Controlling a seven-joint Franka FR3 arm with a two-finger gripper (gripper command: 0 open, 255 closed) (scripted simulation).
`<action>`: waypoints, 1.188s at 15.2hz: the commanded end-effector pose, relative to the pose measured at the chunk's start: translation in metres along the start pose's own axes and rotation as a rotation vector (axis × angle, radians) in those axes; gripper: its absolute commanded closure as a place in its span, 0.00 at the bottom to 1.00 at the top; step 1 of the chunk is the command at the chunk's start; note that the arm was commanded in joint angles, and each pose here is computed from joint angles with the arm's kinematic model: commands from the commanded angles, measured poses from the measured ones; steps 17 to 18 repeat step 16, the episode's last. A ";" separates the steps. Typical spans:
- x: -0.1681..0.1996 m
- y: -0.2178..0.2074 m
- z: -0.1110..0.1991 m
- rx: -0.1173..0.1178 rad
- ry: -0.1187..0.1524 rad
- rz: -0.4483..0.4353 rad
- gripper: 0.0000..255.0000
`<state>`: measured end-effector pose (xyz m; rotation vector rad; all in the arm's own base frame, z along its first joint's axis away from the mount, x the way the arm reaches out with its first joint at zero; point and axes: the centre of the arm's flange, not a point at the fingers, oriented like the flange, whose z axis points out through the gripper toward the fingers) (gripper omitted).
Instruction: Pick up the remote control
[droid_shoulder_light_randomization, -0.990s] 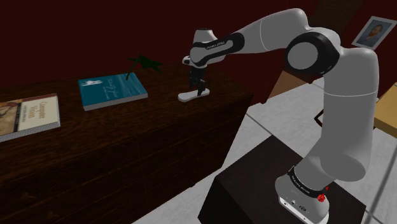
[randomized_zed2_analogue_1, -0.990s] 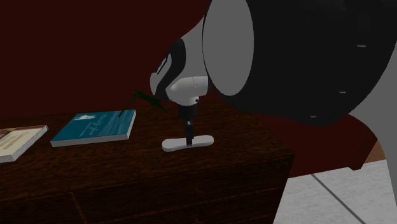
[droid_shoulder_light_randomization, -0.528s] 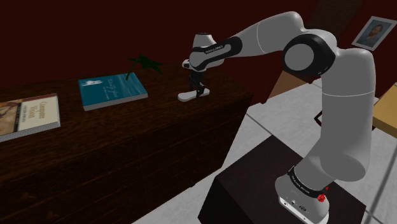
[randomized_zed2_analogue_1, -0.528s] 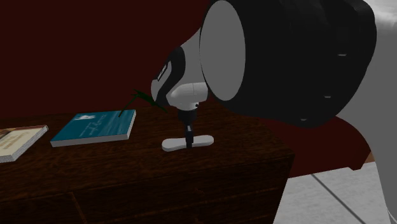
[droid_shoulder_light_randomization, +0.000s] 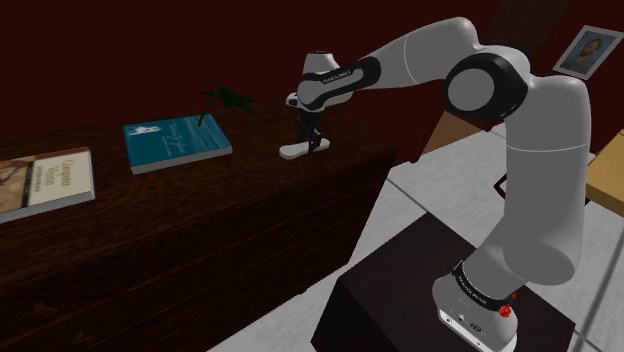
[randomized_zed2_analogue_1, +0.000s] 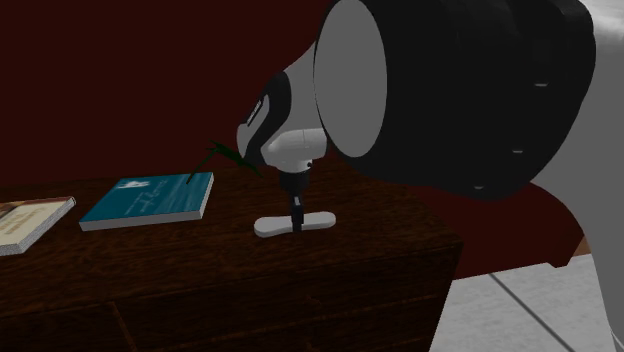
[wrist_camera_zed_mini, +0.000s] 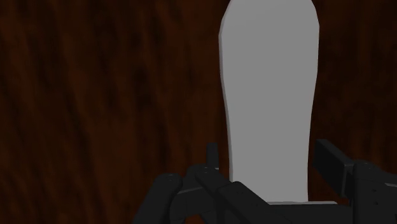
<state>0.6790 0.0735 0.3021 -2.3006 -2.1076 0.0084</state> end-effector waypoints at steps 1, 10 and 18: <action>0.000 0.000 -0.008 0.000 0.000 0.000 1.00; 0.001 -0.001 -0.055 0.000 0.000 0.000 1.00; 0.001 -0.002 -0.077 0.000 0.000 0.000 1.00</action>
